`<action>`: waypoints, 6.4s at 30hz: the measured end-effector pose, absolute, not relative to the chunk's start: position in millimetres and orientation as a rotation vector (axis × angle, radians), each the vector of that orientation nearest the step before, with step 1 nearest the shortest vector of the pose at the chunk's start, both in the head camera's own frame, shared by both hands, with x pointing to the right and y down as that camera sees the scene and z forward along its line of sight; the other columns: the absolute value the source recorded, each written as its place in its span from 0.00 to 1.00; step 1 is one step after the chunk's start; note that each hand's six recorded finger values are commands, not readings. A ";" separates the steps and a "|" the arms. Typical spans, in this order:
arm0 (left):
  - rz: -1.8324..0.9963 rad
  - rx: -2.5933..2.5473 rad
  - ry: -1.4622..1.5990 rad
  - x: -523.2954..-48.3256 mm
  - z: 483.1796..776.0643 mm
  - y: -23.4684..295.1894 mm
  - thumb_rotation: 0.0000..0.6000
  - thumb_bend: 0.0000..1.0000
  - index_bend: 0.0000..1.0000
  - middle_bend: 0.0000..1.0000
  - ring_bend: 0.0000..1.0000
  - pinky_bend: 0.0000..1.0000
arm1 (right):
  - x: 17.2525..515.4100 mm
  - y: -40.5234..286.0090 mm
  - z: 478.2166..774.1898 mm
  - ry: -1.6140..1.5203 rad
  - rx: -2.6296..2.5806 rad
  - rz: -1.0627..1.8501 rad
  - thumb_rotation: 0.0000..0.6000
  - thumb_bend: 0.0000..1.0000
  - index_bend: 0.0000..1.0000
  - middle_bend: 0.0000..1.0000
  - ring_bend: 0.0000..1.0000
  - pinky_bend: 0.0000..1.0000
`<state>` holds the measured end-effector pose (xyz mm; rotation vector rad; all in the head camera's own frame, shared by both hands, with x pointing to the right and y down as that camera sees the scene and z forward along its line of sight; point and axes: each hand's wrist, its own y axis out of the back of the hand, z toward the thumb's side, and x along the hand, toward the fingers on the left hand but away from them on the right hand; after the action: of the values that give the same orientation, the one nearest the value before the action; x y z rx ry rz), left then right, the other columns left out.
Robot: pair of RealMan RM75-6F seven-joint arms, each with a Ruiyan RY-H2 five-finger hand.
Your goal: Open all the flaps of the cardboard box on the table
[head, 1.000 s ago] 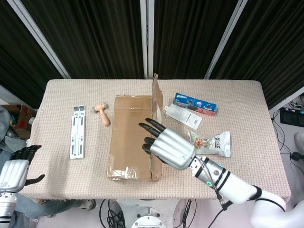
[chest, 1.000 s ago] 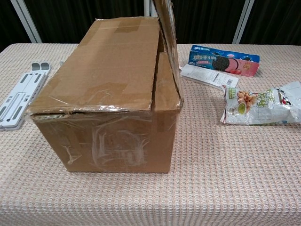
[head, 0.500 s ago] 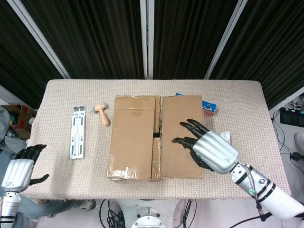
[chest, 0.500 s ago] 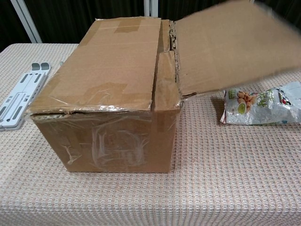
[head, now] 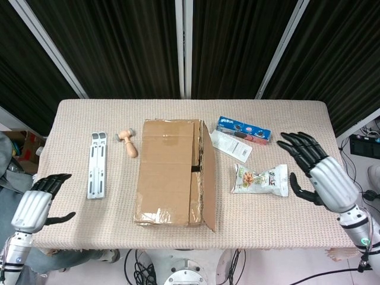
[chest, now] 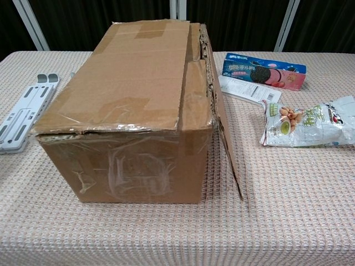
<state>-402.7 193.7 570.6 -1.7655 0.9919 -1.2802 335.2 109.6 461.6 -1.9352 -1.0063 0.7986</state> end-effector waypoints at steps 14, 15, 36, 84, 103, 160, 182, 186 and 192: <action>-0.587 -1.940 0.758 -244.4 515.4 82.3 0.52 0.00 0.30 0.26 0.17 0.22 | 411.9 156.9 463.2 -1.356 -1.963 0.689 1.00 0.52 0.00 0.00 0.00 0.00; -0.544 -1.978 0.731 -225.5 514.8 74.5 0.50 0.00 0.30 0.26 0.16 0.22 | 413.3 159.0 461.0 -1.367 -1.960 0.677 1.00 0.53 0.00 0.00 0.00 0.00; -0.564 -2.242 0.535 -85.0 617.4 33.4 0.13 0.00 0.42 0.31 0.10 0.18 | 435.7 165.7 463.9 -1.444 -1.972 0.667 1.00 0.53 0.00 0.00 0.00 0.00; -0.606 -1.929 0.373 -116.2 599.3 25.6 0.04 0.00 0.60 0.47 0.10 0.18 | 436.5 159.2 469.5 -1.478 -1.974 0.656 1.00 0.51 0.00 0.01 0.00 0.00; -0.750 -1.946 0.558 -199.0 543.4 6.5 0.04 0.00 0.61 0.48 0.10 0.18 | 428.4 160.0 469.5 -1.467 -1.959 0.661 1.00 0.51 0.00 0.01 0.00 0.00; -1.095 -2.460 0.550 -174.3 622.7 73.0 0.00 0.00 0.23 0.29 0.11 0.18 | 443.6 144.4 445.7 -1.478 -1.902 0.643 1.00 0.50 0.00 0.01 0.00 0.00; -0.992 -2.578 0.545 -163.9 581.5 73.9 0.00 0.00 0.24 0.46 0.11 0.18 | 445.2 141.5 456.1 -1.511 -1.914 0.652 1.00 0.51 0.00 0.01 0.00 0.00; -0.947 -2.576 0.572 -163.9 563.4 68.1 0.00 0.00 0.22 0.48 0.12 0.18 | 445.8 141.2 455.4 -1.516 -1.913 0.646 1.00 0.51 0.00 0.01 0.00 0.00; -0.899 -2.592 0.602 -167.0 535.5 66.9 0.00 0.00 0.17 0.48 0.12 0.18 | 444.5 139.7 455.8 -1.516 -1.920 0.636 1.00 0.51 0.00 0.01 0.00 0.00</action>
<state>-167.0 66.9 535.5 -2.5916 0.6021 -0.8989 444.5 139.7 455.8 -1.9204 -1.5156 0.6357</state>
